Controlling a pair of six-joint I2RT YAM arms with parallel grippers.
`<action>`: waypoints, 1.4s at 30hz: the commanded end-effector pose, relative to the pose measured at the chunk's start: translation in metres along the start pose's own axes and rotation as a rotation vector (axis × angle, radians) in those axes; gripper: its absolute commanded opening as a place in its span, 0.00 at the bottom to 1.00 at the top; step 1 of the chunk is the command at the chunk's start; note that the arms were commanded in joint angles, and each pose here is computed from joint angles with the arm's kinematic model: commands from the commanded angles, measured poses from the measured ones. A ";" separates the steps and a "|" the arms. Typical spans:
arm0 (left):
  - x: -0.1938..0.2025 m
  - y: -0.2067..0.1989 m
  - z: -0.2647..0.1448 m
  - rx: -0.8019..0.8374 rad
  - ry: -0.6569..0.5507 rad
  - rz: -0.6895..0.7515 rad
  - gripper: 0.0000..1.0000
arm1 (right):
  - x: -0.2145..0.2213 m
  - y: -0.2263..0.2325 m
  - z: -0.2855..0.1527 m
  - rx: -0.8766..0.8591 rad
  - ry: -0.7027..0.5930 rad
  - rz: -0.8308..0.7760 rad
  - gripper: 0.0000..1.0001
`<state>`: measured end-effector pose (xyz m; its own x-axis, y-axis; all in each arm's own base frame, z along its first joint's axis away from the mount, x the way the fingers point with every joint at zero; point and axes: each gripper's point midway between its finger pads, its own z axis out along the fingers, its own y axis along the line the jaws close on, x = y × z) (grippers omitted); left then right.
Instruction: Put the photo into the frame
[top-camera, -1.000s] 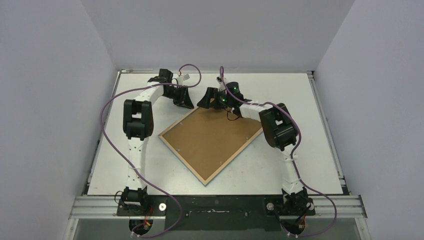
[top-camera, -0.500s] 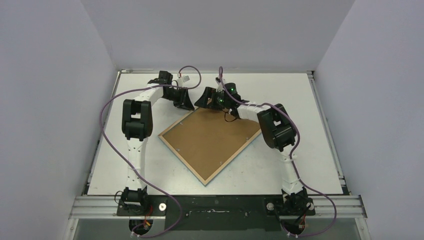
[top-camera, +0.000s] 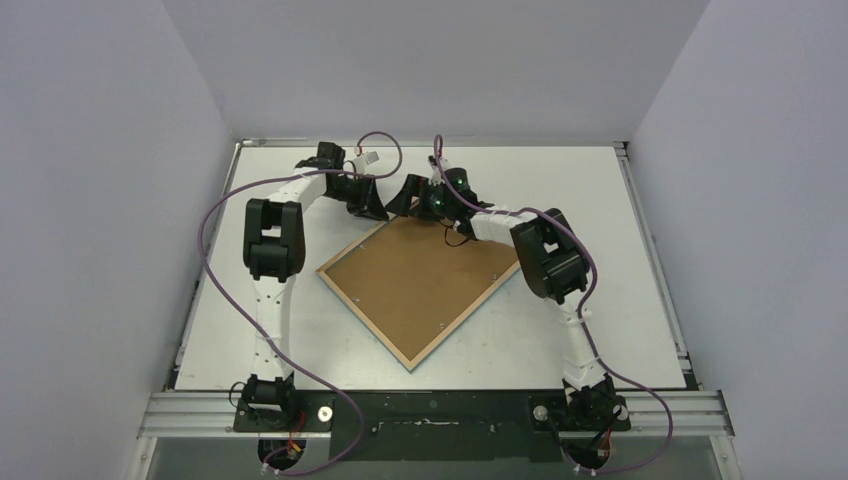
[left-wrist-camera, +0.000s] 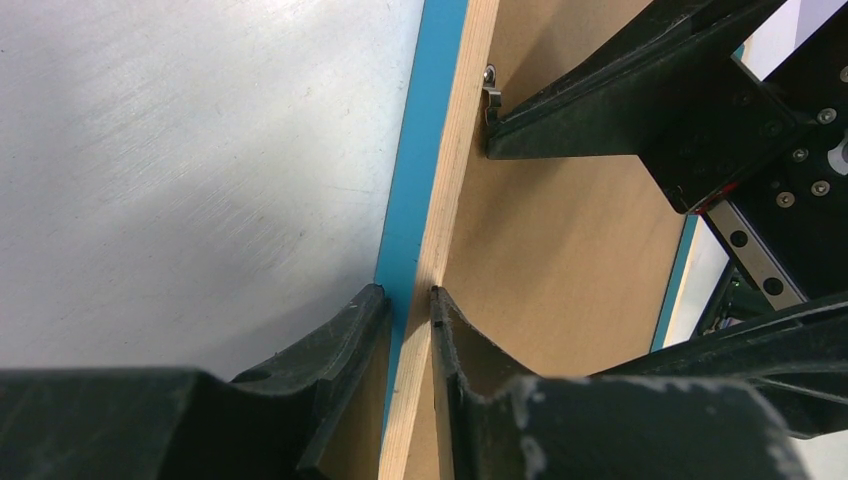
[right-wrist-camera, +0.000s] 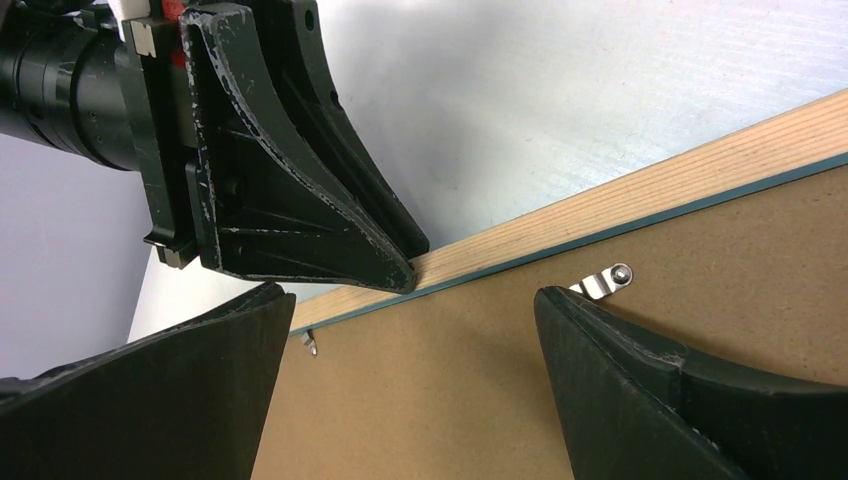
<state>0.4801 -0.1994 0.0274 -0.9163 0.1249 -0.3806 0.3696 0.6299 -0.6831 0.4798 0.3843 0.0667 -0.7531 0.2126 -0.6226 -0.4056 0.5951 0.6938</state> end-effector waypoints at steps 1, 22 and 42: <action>0.010 -0.002 -0.004 -0.028 0.028 -0.006 0.18 | -0.017 0.012 0.002 -0.060 -0.047 -0.064 0.97; 0.032 0.015 -0.013 -0.053 0.008 -0.115 0.04 | 0.010 -0.053 -0.277 0.712 -0.083 0.100 0.90; 0.035 0.019 -0.015 -0.078 0.008 -0.118 0.01 | 0.056 -0.080 -0.267 0.603 -0.261 0.402 0.90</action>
<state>0.4548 -0.1922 0.0290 -0.9542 0.0469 -0.2954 0.2618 0.6085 -0.7492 0.2918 0.1216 0.0428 -0.7069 0.5397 -0.4572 0.3531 0.8293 0.4330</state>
